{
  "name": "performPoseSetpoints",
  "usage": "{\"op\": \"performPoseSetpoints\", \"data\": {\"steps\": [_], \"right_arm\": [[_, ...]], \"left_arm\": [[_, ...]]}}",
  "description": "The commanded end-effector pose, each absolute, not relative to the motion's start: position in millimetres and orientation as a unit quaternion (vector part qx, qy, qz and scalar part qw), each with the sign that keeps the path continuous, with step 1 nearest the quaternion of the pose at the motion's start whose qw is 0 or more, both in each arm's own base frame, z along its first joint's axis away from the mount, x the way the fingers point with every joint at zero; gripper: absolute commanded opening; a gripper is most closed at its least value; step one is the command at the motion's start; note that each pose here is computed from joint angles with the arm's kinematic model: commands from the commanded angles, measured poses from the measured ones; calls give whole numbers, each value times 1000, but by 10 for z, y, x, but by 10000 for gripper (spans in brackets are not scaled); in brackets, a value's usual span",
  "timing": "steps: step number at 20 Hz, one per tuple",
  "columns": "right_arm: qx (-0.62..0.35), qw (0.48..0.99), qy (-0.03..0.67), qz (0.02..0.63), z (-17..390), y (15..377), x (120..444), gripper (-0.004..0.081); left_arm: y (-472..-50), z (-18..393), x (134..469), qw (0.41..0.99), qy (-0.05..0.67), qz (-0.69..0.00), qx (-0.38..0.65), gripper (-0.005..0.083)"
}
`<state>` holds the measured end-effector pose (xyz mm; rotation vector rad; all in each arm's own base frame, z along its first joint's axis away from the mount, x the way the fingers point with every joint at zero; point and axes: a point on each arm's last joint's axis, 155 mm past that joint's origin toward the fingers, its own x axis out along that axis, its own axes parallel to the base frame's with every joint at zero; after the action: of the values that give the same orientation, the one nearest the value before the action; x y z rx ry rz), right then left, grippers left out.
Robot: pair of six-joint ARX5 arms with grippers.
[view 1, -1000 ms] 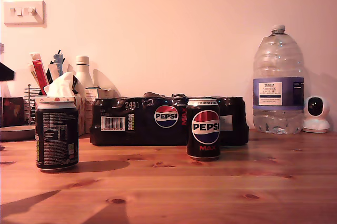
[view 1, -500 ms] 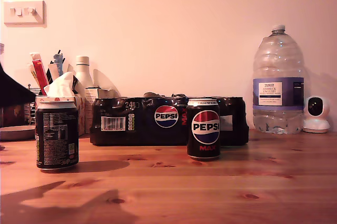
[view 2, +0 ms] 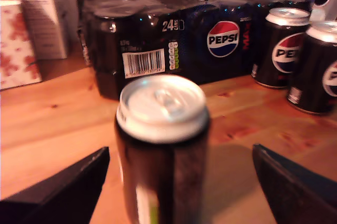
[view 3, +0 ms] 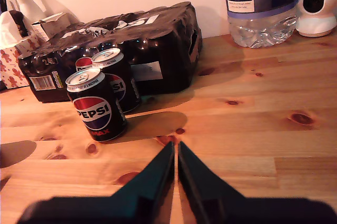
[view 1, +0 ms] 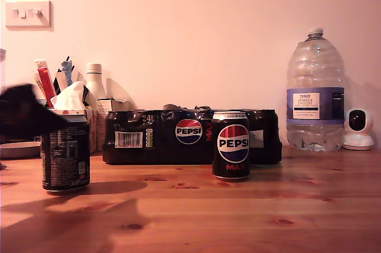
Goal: Stack up the Pepsi cans on top of each other
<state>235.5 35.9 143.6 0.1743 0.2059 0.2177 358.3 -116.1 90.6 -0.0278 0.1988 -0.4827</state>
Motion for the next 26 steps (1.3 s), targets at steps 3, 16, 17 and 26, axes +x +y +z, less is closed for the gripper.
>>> {"op": "performPoseSetpoints", "data": {"steps": [3,16,17,26], "right_arm": [[86,981,95,143,1458,495,2343,-12],[68,971,130,188,1331,828,2448,-12],[62,972,129,186,1332,832,2495,-12],[46,965,151,211,1140,1040,2789,-12]], "left_arm": [[-1214,686,3746,960,122,-251,-12,785],[-1361,401,4000,949,147,-280,-17,785],[-1376,397,4012,948,146,-284,-18,785],[-1437,312,4083,947,165,-276,-12,779]]}}
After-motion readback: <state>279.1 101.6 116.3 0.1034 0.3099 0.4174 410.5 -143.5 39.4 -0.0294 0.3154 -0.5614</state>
